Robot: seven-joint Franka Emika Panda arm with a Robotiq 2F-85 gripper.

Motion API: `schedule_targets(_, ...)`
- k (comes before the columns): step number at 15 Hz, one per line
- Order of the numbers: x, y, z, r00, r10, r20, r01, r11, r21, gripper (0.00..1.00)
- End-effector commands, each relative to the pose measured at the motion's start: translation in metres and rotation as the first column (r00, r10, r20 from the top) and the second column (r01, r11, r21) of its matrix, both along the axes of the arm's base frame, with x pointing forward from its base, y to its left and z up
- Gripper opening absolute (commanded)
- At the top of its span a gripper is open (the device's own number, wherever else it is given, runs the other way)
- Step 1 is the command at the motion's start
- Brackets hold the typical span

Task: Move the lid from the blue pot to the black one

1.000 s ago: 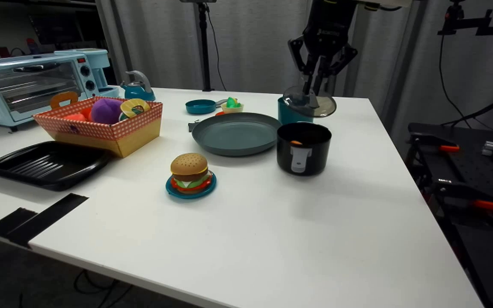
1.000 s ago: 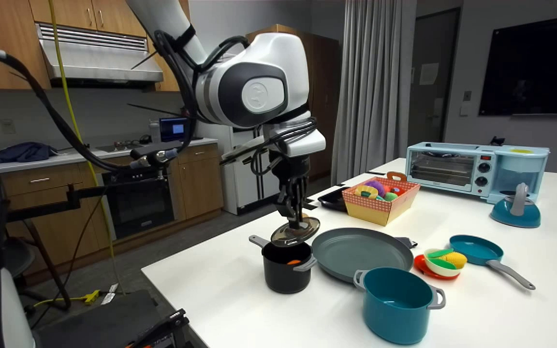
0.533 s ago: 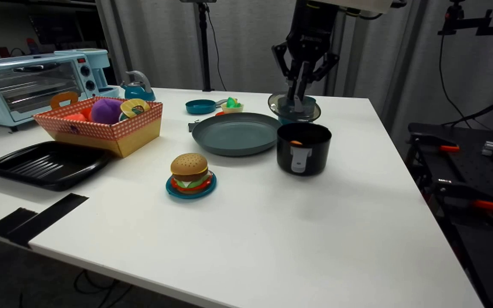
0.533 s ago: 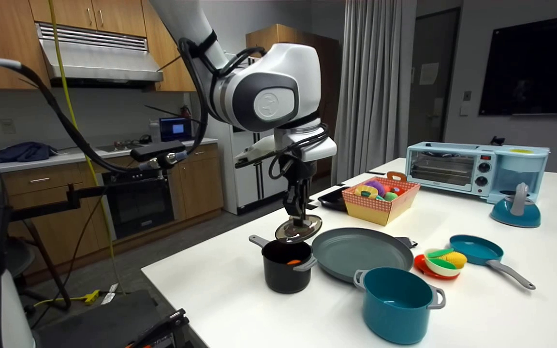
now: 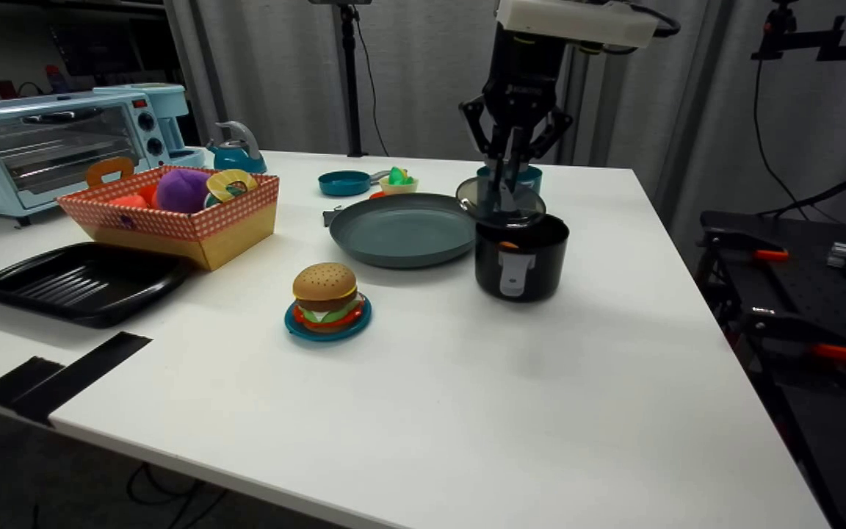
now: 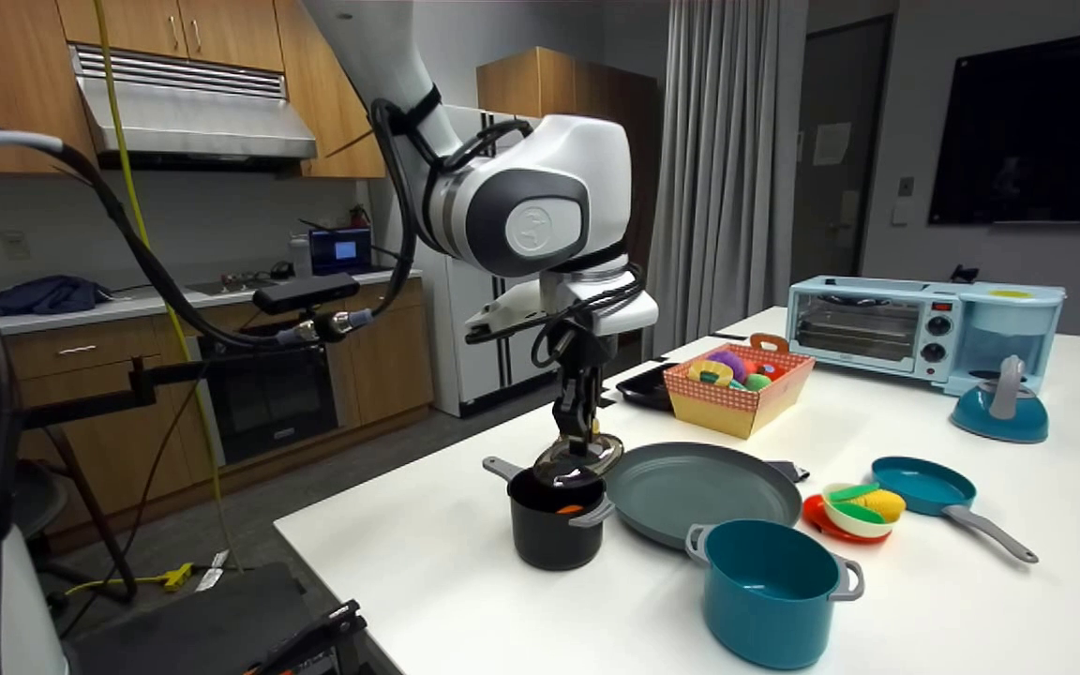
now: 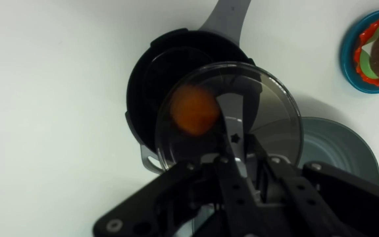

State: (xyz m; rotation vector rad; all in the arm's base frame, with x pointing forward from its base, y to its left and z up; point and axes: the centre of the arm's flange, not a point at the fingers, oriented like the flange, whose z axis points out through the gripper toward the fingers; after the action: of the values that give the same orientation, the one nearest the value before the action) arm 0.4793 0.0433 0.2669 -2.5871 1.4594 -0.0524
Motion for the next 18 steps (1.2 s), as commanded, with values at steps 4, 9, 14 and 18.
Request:
schedule_targets(4,0.009,0.005,-0.010,0.998,0.024,-0.052,-0.022,0.999,0.032,0.04)
schedule_targets(9,0.003,0.011,-0.016,0.996,0.027,-0.086,-0.024,0.999,0.035,0.04)
schedule_targets(14,-0.004,0.005,-0.018,0.996,0.005,-0.091,-0.003,1.000,0.029,0.04)
schedule_targets(18,-0.008,0.002,-0.020,0.995,-0.023,-0.095,0.027,0.999,0.043,0.41)
